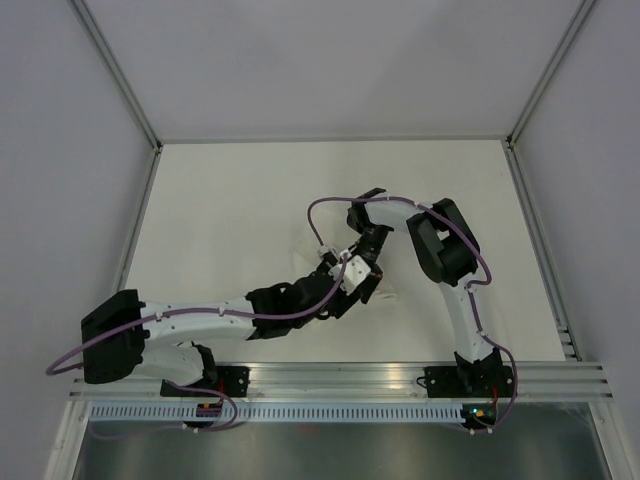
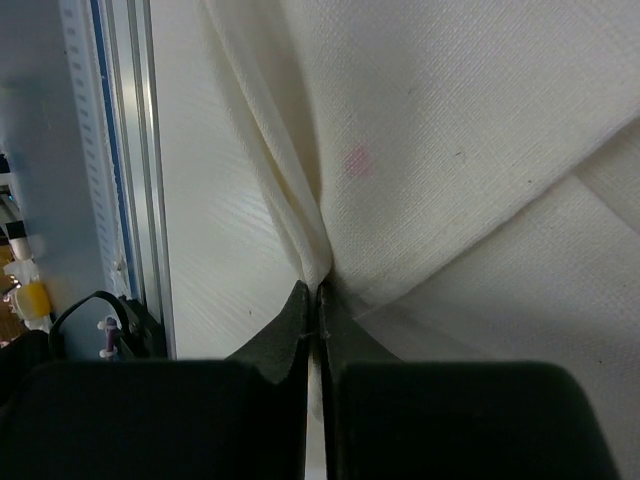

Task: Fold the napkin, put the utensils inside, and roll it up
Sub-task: Roll the napkin at the center of the board.

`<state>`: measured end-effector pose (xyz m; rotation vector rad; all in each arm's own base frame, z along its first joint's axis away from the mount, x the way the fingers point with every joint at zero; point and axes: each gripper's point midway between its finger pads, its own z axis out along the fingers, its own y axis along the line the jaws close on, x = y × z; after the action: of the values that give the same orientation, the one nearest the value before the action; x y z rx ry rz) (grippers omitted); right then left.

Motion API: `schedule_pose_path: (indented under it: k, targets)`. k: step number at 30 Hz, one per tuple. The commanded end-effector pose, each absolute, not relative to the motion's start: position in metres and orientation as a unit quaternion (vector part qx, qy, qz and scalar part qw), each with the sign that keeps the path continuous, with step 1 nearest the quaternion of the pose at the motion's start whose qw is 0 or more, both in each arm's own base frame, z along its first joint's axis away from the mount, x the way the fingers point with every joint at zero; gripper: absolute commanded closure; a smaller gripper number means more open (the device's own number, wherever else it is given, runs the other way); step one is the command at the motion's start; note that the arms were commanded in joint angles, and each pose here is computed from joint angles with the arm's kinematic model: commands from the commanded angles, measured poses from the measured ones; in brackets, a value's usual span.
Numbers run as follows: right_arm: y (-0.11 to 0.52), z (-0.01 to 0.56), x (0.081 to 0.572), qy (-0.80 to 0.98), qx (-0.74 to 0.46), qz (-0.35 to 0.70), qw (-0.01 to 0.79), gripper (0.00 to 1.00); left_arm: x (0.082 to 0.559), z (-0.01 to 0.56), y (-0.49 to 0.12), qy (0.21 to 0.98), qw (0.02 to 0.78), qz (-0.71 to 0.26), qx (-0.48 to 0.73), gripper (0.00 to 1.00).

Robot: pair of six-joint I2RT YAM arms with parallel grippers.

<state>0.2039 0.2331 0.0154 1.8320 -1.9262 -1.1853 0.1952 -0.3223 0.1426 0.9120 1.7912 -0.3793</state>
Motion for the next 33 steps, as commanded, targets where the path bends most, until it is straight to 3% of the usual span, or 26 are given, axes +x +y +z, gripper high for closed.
schedule_pose_path:
  k: [1, 18, 33]
  targets:
    - [0.231, 0.005, 0.204, -0.650, 0.629, -0.408, 0.124, 1.00, 0.198, 0.141, -0.340, 0.729, 0.512, -0.123, 0.437, 0.33]
    - [0.229, -0.003, 0.206, -0.656, 0.620, -0.410, 0.133, 0.99, 0.184, 0.062, -0.366, 0.728, 0.403, -0.090, 0.548, 0.34]
    - [0.228, -0.008, 0.207, -0.660, 0.614, -0.411, 0.136, 1.00, 0.188, 0.031, -0.356, 0.732, 0.378, -0.049, 0.565, 0.41]
